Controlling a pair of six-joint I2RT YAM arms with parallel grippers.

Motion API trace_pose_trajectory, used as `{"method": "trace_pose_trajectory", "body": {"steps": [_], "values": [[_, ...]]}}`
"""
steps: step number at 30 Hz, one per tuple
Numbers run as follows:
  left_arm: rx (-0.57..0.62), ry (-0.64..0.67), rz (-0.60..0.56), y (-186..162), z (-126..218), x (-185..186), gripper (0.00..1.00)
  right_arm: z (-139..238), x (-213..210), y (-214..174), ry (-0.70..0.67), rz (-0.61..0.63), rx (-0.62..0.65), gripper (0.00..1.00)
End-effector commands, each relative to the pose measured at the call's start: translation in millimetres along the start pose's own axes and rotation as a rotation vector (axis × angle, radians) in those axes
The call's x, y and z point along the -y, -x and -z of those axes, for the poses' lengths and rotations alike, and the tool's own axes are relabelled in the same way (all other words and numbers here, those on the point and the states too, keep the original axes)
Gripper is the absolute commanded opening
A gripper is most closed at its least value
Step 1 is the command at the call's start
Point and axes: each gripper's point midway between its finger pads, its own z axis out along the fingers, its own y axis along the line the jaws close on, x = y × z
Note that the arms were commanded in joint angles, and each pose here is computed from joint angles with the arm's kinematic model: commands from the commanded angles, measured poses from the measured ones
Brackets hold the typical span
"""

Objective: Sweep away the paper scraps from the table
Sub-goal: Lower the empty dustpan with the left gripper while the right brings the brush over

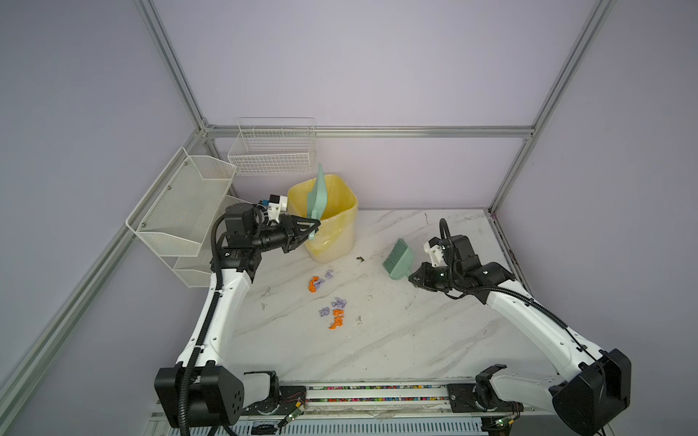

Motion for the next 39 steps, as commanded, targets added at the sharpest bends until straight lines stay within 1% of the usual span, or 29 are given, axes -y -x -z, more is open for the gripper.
{"method": "trace_pose_trajectory", "body": {"steps": [1,7,10,12,14,17,19,22,27,30,36,37,39], "values": [[0.049,0.05,-0.156,-4.2,20.4,26.2,0.13,1.4,-16.2,5.2,0.007,0.02,-0.009,0.0],[0.09,0.139,-0.206,-20.4,37.7,23.9,0.13,-3.2,-47.2,-1.9,0.087,0.055,-0.029,0.0],[0.086,0.142,-0.224,-34.6,44.9,30.3,0.13,-2.1,-68.2,-7.6,0.134,0.103,-0.007,0.0],[0.1,0.17,-0.243,-44.1,51.6,28.9,0.13,-5.8,-71.5,-12.1,0.135,0.106,-0.012,0.0],[0.12,0.215,-0.26,-51.3,59.7,22.6,0.13,-13.2,-68.6,-21.1,0.121,0.116,-0.056,0.0],[0.143,0.303,-0.281,-61.5,72.8,8.6,0.13,-19.0,-72.9,-35.4,0.126,0.134,-0.1,0.0],[0.17,0.394,-0.283,-66.9,84.2,-4.4,0.13,-19.2,-76.9,-41.0,0.139,0.135,-0.111,0.0],[0.189,0.45,-0.292,-78.0,92.5,-19.6,0.13,-18.3,-83.1,-47.1,0.157,0.13,-0.119,0.0],[0.158,0.572,-0.248,-97.7,98.9,-65.9,0.13,-22.8,-96.0,-57.3,0.174,0.129,-0.129,0.0],[0.132,0.617,-0.216,-107.4,99.2,-88.1,0.13,-30.8,-105.2,-67.7,0.185,0.133,-0.147,0.0],[0.112,0.675,-0.179,-117.1,100.3,-114.7,0.14,-42.5,-123.3,-86.3,0.206,0.147,-0.166,0.0],[0.111,0.689,-0.177,-118.4,101.2,-119.2,0.14,-51.7,-121.7,-91.0,0.189,0.144,-0.183,0.0],[0.108,0.72,-0.172,-121.1,102.8,-131.2,0.14,-57.2,-125.4,-98.0,0.179,0.149,-0.19,0.0]]}}
